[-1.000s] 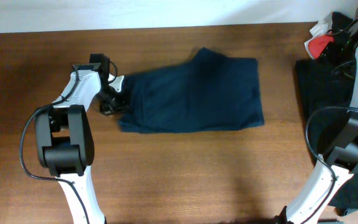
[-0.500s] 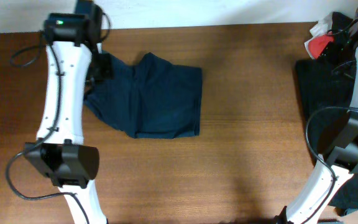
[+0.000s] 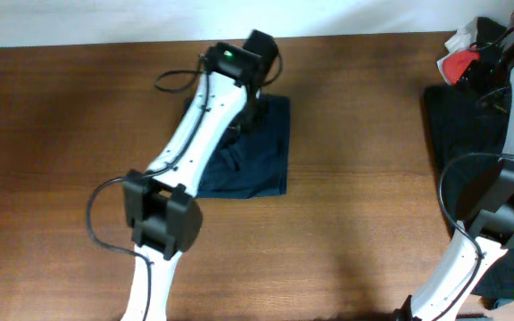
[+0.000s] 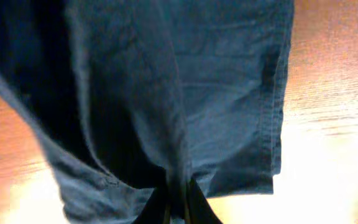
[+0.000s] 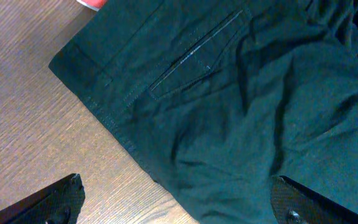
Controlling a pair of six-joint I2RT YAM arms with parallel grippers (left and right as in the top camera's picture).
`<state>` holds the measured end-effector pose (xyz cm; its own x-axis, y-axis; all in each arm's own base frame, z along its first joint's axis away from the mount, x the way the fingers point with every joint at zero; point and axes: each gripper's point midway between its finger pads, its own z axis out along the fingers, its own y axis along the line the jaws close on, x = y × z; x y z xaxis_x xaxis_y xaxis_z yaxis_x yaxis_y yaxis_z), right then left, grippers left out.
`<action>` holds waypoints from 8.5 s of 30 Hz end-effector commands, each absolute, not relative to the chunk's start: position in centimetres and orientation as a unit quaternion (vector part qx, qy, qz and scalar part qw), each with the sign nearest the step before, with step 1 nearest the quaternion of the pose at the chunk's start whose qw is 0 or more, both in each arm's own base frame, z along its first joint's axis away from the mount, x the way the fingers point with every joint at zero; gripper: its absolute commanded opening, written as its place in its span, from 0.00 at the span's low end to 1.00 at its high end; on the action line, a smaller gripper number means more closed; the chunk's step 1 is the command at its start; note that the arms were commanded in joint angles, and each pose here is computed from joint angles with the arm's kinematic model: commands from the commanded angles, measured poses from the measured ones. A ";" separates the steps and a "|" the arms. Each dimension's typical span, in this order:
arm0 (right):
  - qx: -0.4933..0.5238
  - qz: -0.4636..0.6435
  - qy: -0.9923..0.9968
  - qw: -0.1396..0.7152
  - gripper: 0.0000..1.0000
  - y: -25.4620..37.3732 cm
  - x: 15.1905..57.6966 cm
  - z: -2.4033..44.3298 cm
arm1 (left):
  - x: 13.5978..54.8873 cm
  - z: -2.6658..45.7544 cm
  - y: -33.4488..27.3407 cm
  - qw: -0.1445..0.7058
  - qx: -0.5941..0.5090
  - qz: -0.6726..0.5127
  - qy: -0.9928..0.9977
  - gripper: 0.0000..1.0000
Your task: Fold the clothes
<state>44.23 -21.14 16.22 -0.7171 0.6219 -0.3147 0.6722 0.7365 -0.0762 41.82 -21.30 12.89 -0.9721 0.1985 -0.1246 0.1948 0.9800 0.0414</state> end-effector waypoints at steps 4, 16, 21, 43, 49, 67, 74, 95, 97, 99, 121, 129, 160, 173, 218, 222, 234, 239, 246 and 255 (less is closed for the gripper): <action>0.356 -0.096 0.918 0.146 0.99 -21.2 44.4 17.0 | 40.7 7.6 -24.6 0.008 0.119 -0.007 0.993 0.06; 0.355 -0.096 0.918 0.146 0.99 -21.2 44.4 17.0 | 37.8 6.5 -23.9 -0.060 0.131 0.001 0.990 0.22; 0.355 -0.096 0.918 0.146 0.99 -21.2 44.4 17.0 | 34.8 2.3 -26.9 -0.108 0.158 0.001 0.982 0.09; 0.356 -0.096 0.918 0.146 0.99 -21.2 44.4 17.0 | 43.8 6.8 -9.2 -0.070 0.110 -0.212 0.969 0.96; 0.356 -0.096 0.918 0.146 0.98 -21.2 44.4 17.0 | 43.4 1.9 -11.0 -0.072 0.111 -0.250 0.959 0.30; 0.355 -0.096 0.918 0.146 0.99 -21.2 44.4 17.0 | 41.0 0.7 28.8 0.061 -0.533 -0.182 0.824 0.70; 0.356 -0.096 0.918 0.146 0.99 -21.2 44.4 17.0 | 49.4 0.7 23.3 0.128 -0.492 -0.147 0.849 0.03; 0.356 -0.097 0.918 0.146 0.99 -21.2 44.4 17.0 | 55.0 -2.3 25.0 0.252 -0.506 -0.115 0.816 0.14; 0.355 -0.096 0.918 0.146 0.99 -21.2 44.4 17.0 | 54.4 -2.7 25.7 0.249 -0.500 -0.098 0.824 0.34; 0.355 -0.096 0.918 0.146 0.99 -21.2 44.4 17.0 | 53.1 -2.9 27.0 0.237 -0.501 -0.087 0.828 0.34; 0.356 -0.096 0.918 0.146 0.99 -21.2 44.4 17.0 | 48.0 -1.3 28.2 0.081 -0.522 -0.065 0.847 0.00; 0.356 -0.096 0.918 0.146 0.99 -21.2 44.4 17.0 | 53.4 -3.5 26.4 0.147 -0.483 -0.068 0.861 0.01; 0.355 -0.096 0.918 0.146 0.99 -21.2 44.4 17.0 | 17.5 26.0 -0.9 0.284 -0.152 -0.136 0.937 0.99; 0.356 -0.096 0.918 0.146 0.99 -21.2 44.4 17.0 | 23.0 17.7 -4.4 0.556 0.106 -0.089 0.820 0.99; 0.127 0.062 0.810 0.569 0.99 1.0 27.9 45.8 | 24.6 15.9 -0.2 0.682 0.042 0.015 0.730 0.99; 0.101 0.126 0.723 0.672 0.99 2.1 26.2 38.4 | 24.6 15.9 -0.2 0.682 0.042 0.015 0.730 0.99; 0.163 0.138 0.641 0.737 0.98 -1.0 24.2 21.5 | 24.6 15.9 -0.2 0.682 0.042 0.015 0.730 0.99; 0.099 0.103 0.680 0.719 0.99 0.2 24.6 18.9 | 24.6 15.9 -0.2 0.682 0.042 0.015 0.730 0.99; 0.010 0.047 0.734 0.678 0.99 1.2 24.6 15.6 | 24.6 15.9 -0.2 0.682 0.042 0.015 0.730 0.99; 0.011 0.047 0.734 0.678 0.99 1.2 24.6 15.6 | 24.6 15.9 -0.2 0.682 0.042 0.015 0.730 0.99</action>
<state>24.61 0.82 15.81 -0.0766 0.0879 -0.9932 -0.0287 0.9955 0.0903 24.60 -0.47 16.06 -0.0628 0.0663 -0.9958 0.0500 0.9967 0.0632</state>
